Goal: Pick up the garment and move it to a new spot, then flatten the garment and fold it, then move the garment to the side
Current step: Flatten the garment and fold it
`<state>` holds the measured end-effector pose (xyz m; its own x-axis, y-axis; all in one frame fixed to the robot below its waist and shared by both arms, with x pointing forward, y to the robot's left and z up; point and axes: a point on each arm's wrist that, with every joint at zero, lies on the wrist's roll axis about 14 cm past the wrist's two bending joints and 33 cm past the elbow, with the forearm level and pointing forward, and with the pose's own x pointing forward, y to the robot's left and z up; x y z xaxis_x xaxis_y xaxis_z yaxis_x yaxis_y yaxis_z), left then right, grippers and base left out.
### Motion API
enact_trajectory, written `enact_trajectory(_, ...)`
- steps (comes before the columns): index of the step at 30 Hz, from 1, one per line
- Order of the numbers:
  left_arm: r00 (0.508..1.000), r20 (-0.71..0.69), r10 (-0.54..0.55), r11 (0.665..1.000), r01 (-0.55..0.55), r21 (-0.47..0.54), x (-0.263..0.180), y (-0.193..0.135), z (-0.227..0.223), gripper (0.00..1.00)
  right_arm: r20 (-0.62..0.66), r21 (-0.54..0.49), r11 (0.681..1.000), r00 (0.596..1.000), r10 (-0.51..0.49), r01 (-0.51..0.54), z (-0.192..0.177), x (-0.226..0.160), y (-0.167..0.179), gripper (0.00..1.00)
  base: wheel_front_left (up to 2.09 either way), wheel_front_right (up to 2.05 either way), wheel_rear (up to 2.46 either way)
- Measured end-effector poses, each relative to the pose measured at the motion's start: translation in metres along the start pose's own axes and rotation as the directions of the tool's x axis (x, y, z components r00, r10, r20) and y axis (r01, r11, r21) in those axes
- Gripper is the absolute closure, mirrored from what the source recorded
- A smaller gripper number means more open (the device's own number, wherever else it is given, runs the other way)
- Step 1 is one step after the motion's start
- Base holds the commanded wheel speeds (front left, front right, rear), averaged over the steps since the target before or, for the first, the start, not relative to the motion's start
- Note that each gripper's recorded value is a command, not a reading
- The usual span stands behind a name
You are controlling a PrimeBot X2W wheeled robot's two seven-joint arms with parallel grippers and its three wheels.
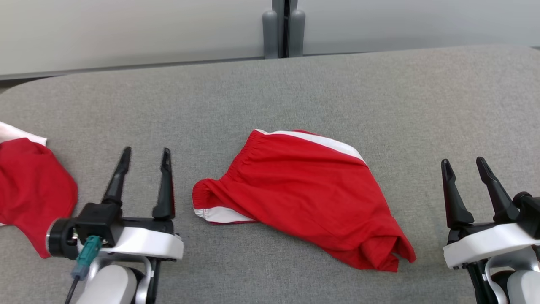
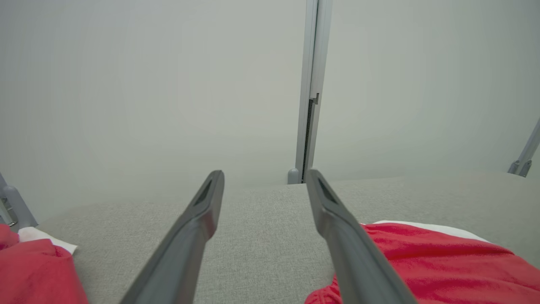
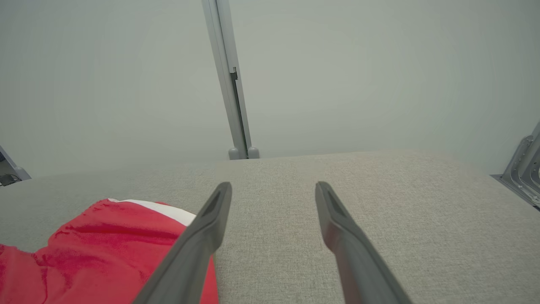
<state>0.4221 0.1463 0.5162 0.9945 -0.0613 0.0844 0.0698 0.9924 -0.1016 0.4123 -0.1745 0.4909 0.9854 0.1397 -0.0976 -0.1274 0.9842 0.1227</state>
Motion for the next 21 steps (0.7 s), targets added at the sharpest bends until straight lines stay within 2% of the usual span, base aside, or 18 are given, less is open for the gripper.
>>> enact_trajectory(6, 0.996, 0.087, 0.018, 0.998, -0.024, 0.061, -0.008, 0.014, 0.030, 0.00, 0.012, -0.014, 1.000, 1.000, 0.024, -0.024, 0.009, -0.009, 0.010, 0.00, 0.00, 0.00, 0.00)
enact_trajectory(21, 1.000, -0.009, 0.029, 0.998, -0.029, 0.053, -0.034, 0.039, 0.005, 0.00, 0.002, -0.030, 0.998, 0.998, 0.061, -0.061, 0.010, -0.017, 0.025, 0.00, 0.00, 0.00, 0.00)
